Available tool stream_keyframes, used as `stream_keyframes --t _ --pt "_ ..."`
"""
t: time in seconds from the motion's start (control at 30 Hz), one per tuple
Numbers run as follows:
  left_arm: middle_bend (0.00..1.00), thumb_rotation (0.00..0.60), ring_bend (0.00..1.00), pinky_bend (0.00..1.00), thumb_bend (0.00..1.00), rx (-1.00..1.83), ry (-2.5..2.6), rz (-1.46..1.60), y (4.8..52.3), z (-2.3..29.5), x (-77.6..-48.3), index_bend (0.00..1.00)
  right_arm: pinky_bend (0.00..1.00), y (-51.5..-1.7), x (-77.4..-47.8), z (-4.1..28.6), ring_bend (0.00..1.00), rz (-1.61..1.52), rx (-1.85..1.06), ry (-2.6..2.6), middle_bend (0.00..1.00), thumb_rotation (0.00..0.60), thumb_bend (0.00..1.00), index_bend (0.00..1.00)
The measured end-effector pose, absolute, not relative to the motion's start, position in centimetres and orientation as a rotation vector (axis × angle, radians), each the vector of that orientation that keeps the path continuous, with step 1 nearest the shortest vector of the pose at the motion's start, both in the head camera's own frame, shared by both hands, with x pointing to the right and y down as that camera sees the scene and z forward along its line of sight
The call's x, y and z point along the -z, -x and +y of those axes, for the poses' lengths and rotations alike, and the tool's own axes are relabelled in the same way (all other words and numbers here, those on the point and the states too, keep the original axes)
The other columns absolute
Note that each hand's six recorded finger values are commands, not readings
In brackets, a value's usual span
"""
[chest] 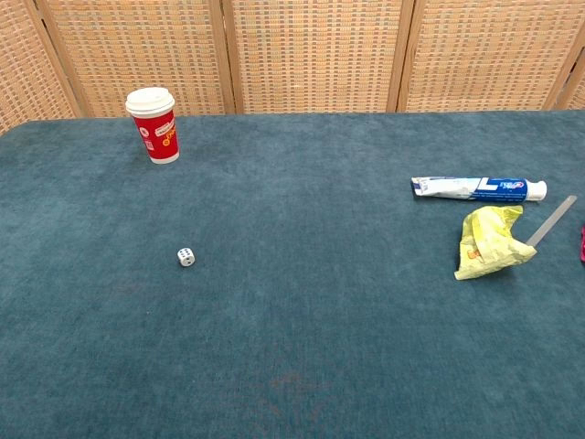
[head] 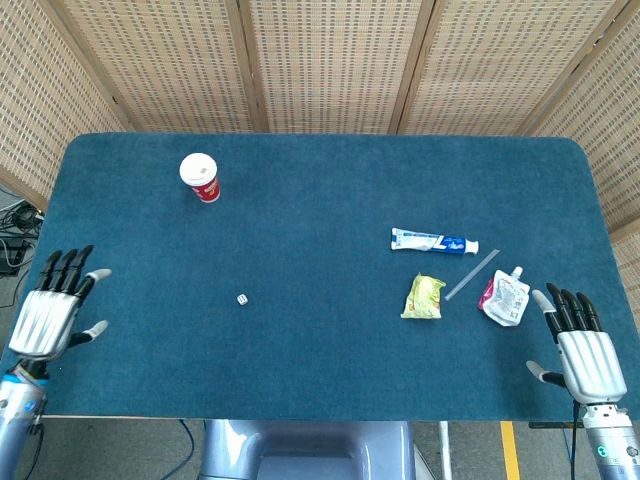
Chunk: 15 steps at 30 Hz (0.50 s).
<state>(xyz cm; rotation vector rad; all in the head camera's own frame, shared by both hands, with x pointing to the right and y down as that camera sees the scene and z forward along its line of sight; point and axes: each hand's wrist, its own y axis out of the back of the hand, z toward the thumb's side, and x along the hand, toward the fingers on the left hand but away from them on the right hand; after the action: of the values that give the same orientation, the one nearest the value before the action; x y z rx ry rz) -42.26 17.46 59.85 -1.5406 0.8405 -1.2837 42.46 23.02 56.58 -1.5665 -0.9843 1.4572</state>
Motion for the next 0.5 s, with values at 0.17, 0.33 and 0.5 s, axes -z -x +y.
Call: stream_keyframes --t 0.17,0.33,0.5 --pt "0.00 0.600 0.00 0.02 0.16 1.209 1.593 0.725 38.9 16.2 -62.2 0.34 0.00 -42.7 -56.7 22.9 0.00 -0.991 -1.464 1.565 0.00 0.600 0.07 0.03" --pt "0.00 0.600 0.00 0.02 0.17 1.138 1.642 0.589 35.0 15.4 -64.8 0.34 0.00 -43.1 -56.7 22.8 0.00 -1.007 -1.476 1.559 0.00 0.600 0.07 0.04" --pt "0.00 0.600 0.00 0.02 0.21 1.096 1.681 0.463 32.0 15.1 -66.7 0.34 0.00 -43.6 -56.7 22.6 0.00 -1.025 -1.481 1.554 0.00 0.600 0.07 0.04"
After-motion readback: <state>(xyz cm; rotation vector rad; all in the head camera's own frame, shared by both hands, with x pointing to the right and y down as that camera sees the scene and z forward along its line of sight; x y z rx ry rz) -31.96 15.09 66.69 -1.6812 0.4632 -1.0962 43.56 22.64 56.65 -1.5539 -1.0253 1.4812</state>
